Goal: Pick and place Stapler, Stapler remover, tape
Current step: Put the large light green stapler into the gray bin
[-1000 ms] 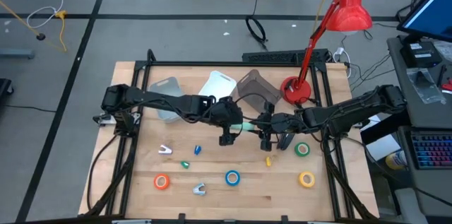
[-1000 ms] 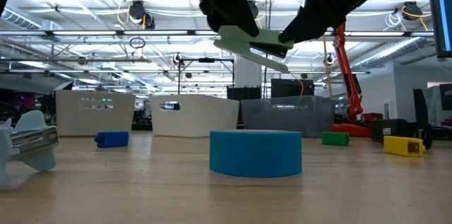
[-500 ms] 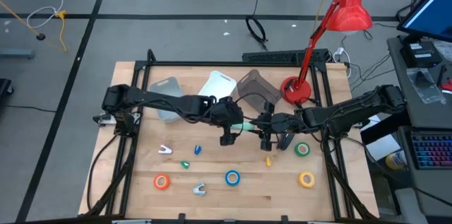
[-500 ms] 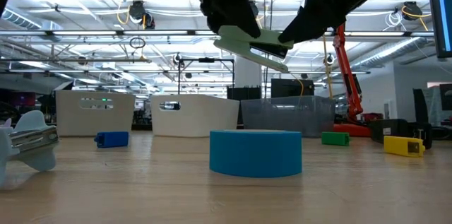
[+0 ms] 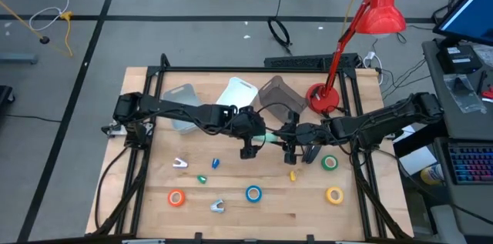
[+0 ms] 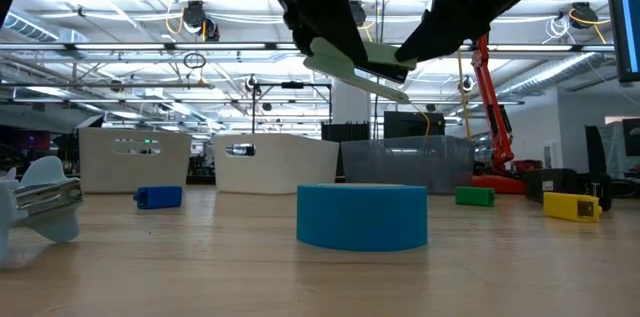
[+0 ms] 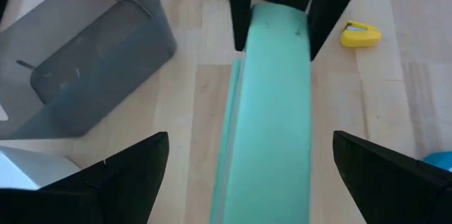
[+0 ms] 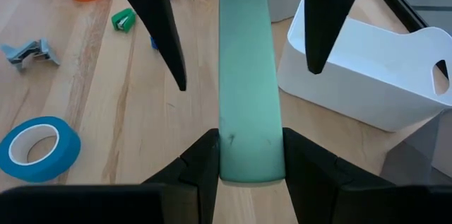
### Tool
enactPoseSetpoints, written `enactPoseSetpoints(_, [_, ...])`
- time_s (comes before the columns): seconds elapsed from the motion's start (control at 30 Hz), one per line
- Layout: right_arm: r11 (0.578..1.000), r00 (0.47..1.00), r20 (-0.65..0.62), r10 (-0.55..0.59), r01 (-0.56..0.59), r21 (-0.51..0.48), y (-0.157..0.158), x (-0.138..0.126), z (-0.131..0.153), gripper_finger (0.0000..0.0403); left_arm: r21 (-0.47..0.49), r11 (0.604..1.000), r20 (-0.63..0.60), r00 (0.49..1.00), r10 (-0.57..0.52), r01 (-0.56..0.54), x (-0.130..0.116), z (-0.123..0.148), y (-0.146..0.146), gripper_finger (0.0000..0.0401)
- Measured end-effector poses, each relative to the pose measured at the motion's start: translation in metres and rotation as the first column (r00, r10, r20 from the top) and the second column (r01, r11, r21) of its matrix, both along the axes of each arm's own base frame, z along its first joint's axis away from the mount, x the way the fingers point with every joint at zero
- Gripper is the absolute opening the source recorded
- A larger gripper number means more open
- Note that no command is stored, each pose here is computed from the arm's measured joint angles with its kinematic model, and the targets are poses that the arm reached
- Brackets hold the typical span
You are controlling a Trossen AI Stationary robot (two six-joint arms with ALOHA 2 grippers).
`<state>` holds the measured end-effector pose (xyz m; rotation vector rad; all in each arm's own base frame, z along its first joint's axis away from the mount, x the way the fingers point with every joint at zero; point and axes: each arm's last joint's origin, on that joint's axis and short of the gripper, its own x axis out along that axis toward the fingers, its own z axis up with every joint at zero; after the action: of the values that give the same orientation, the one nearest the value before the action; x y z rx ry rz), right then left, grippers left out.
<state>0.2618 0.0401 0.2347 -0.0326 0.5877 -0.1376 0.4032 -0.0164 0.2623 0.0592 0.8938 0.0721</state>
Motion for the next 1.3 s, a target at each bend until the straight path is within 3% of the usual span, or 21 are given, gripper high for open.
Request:
enactPoseSetpoints(0.77, [1.000,1.000,0.000,0.003,-0.003,0.002,0.0000,0.0000,0.0000,0.0124,0.023,1.000,-0.001,1.000,0.004,-0.004,-0.0001,0.0000,0.0005,0.0397])
enactPoseSetpoints(1.13, [1.000,1.000,-0.002,0.003,-0.003,0.002,0.0000,-0.0001,-0.0002,0.0124,-0.043,0.999,0.000,1.000,-0.010,0.010,-0.0001,0.0000,-0.0011,0.0396])
enactPoseSetpoints(1.3, [1.000,1.000,-0.002,0.004,-0.004,0.002,0.0001,-0.0001,-0.0002,0.0124,-0.047,0.999,0.000,1.000,-0.006,0.006,-0.0001,0.0000,-0.0012,0.0364])
